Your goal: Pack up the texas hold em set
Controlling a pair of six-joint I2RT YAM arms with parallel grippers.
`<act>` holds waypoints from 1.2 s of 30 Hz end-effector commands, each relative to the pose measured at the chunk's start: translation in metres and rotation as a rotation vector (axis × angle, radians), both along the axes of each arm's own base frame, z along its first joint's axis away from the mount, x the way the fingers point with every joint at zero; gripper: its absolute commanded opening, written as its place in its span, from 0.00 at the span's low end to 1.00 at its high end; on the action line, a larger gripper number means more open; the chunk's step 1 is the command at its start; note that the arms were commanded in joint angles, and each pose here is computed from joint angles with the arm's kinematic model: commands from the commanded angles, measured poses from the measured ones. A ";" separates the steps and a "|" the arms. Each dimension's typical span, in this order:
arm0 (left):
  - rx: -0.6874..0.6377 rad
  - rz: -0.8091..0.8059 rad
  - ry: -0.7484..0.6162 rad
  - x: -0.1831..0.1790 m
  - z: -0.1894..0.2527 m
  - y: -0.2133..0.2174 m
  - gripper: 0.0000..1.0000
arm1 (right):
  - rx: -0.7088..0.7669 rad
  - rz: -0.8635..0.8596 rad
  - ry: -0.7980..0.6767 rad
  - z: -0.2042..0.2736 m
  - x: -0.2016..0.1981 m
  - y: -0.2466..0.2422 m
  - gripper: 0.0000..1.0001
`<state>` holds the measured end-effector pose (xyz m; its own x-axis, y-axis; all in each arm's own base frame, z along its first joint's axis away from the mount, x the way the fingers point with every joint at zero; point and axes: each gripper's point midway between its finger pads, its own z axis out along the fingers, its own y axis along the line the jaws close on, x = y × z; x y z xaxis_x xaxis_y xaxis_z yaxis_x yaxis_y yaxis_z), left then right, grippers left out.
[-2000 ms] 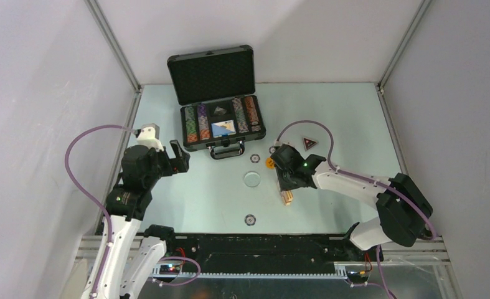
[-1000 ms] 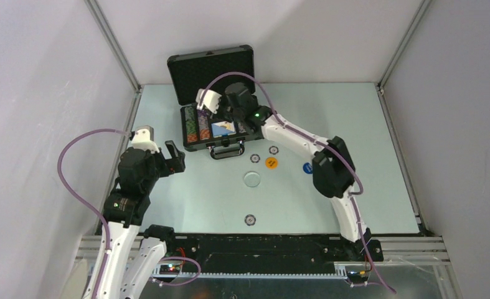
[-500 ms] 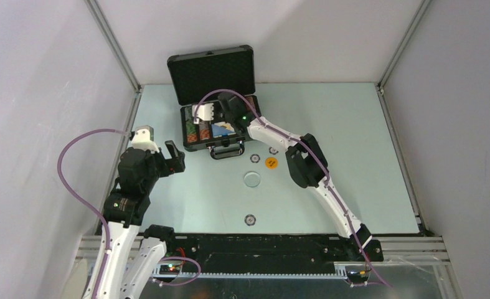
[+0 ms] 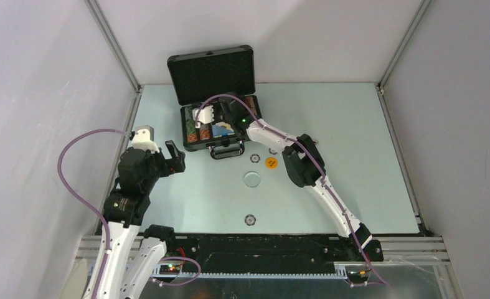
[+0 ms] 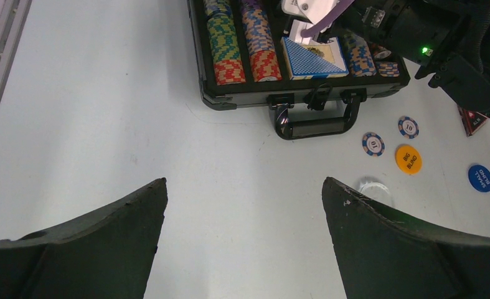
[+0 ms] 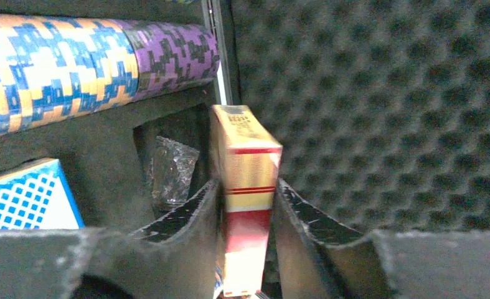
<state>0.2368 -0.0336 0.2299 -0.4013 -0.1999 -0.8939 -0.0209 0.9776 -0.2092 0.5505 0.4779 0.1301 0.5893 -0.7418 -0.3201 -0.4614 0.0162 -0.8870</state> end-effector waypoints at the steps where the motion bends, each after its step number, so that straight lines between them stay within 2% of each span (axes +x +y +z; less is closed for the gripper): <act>1: 0.013 -0.026 -0.033 0.002 0.010 -0.003 0.98 | 0.104 0.003 -0.132 0.054 0.009 0.011 0.43; 7: 0.013 -0.028 -0.030 0.002 0.009 -0.003 0.98 | 0.127 -0.004 -0.096 0.059 0.004 0.012 0.52; 10: 0.012 -0.029 -0.030 0.002 0.008 -0.003 0.98 | 0.141 -0.017 -0.087 0.064 0.004 0.009 0.53; 16: 0.010 -0.033 -0.032 0.002 0.009 -0.004 0.98 | 0.289 -0.012 -0.016 0.100 -0.005 0.004 0.53; 20: 0.009 -0.035 -0.033 0.001 0.009 -0.004 0.98 | 0.445 0.029 0.106 0.130 -0.015 0.004 0.52; 24: 0.006 -0.042 -0.033 0.001 0.009 -0.005 0.98 | 0.580 0.101 0.320 0.146 -0.040 0.003 0.51; 28: 0.005 -0.045 -0.032 0.001 0.009 -0.006 0.98 | 0.720 0.155 0.406 0.173 -0.057 -0.004 0.50; 31: 0.005 -0.045 -0.032 0.001 0.009 -0.006 0.98 | 0.785 0.114 0.434 0.181 -0.050 -0.013 0.48; 33: 0.005 -0.045 -0.032 0.001 0.009 -0.006 0.98 | 0.838 0.038 0.446 0.184 -0.039 -0.018 0.46; 36: 0.004 -0.047 -0.031 0.001 0.009 -0.006 0.98 | 0.873 -0.121 0.546 0.167 -0.026 -0.026 0.41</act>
